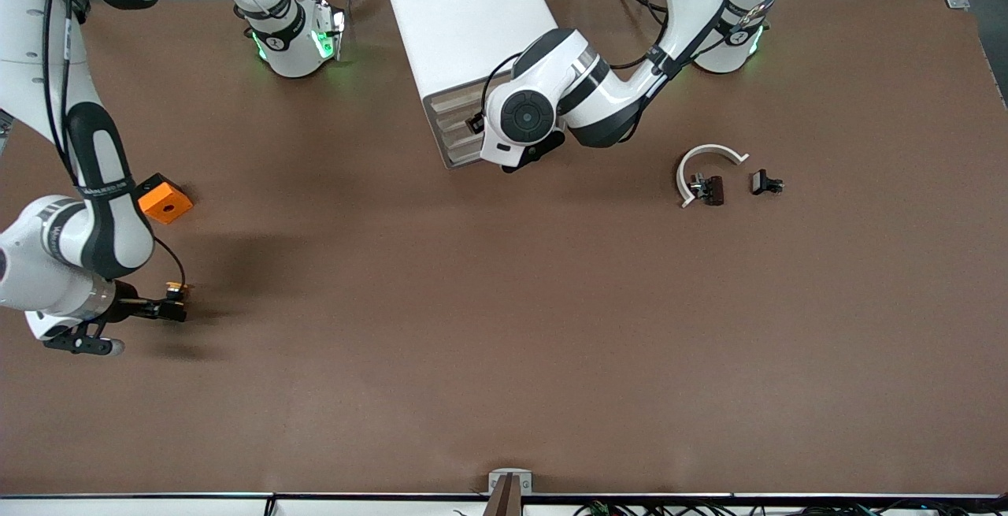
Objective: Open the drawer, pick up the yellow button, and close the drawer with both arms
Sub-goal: 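Lower the button beside the orange cube and open the right gripper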
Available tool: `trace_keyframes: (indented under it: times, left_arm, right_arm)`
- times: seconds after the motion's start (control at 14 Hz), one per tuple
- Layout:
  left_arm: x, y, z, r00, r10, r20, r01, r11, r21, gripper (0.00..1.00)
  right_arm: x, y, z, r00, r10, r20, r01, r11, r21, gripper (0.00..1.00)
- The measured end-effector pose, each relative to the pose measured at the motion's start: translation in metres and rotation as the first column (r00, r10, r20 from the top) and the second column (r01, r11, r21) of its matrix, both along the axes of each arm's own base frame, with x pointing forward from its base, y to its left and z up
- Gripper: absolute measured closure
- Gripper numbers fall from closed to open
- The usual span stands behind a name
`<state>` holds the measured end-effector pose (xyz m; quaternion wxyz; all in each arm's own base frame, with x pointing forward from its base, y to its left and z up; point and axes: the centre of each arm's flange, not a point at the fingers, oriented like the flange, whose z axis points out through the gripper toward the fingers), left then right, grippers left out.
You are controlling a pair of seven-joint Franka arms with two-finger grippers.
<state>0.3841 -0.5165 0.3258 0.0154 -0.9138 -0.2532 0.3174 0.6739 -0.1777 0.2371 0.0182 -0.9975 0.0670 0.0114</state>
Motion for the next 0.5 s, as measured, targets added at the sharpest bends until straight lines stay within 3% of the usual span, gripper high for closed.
trace_keyframes:
  times: [0.36, 0.5]
  left_arm:
    - [0.002, 0.001, 0.001, 1.0, 0.017, -0.003, -0.017, 1.0, 0.004, 0.0]
    - [0.016, 0.004, 0.008, 0.999, 0.051, 0.009, -0.051, 0.999, -0.002, 0.0]
  right_arm:
    - [0.0, 0.013, 0.129, 0.998, 0.03, -0.054, -0.027, 0.999, 0.044, 0.0]
    - [-0.005, 0.03, 0.181, 0.994, 0.061, -0.086, -0.056, 0.996, 0.063, 0.0]
